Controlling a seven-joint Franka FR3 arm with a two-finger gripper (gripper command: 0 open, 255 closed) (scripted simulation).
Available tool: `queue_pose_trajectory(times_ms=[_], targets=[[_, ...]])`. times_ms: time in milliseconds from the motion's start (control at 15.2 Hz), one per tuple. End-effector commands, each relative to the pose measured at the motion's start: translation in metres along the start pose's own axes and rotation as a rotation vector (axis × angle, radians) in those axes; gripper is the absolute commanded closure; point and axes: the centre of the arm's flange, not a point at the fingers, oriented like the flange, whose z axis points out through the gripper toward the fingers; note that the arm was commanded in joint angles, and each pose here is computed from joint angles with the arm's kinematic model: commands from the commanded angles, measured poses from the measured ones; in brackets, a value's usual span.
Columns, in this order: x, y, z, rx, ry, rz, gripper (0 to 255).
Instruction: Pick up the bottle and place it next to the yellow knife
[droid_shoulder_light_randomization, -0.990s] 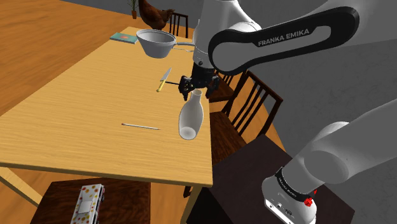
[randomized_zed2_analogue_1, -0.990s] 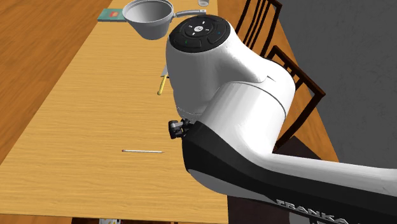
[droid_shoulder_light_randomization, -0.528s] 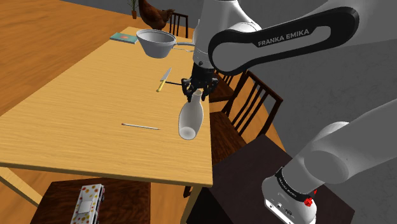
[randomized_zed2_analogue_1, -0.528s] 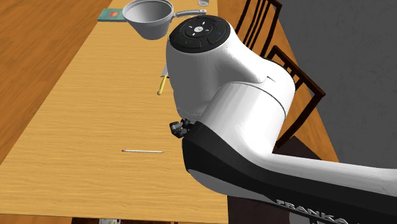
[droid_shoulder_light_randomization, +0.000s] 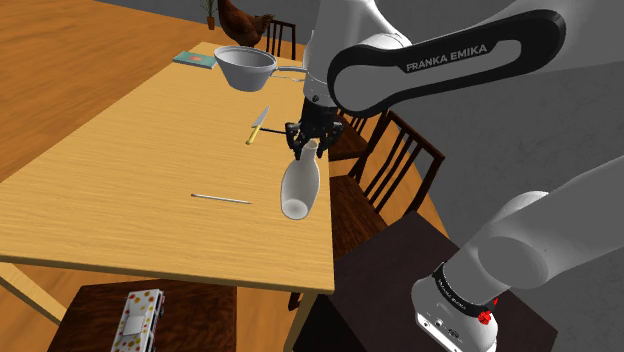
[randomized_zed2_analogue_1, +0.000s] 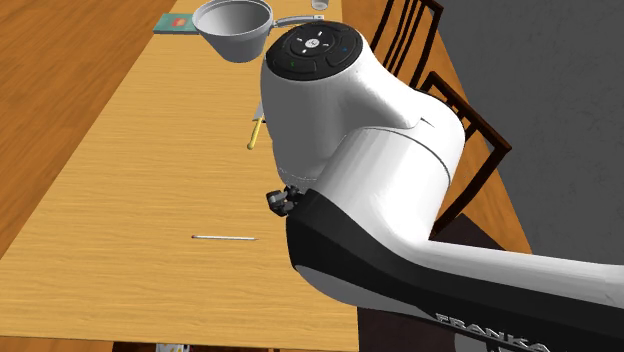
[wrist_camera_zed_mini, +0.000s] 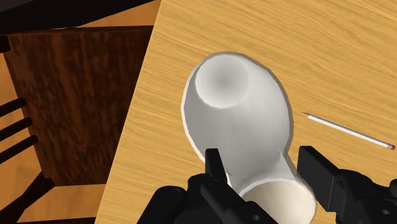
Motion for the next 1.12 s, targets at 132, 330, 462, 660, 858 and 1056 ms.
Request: queue_pose_trajectory(times_ms=[132, 330, 462, 660, 858, 1056], targets=[[0.002, 0.0, -0.019, 0.0, 0.0, 0.0, 255], [0.004, 0.001, -0.035, 0.0, 0.0, 0.0, 255], [0.005, 0.001, -0.045, 0.0, 0.0, 0.0, 255], [0.007, 0.002, -0.061, 0.0, 0.0, 0.0, 255], [0.008, 0.002, -0.077, 0.0, 0.0, 0.0, 255], [0.01, 0.002, -0.092, 0.0, 0.0, 0.0, 255]])
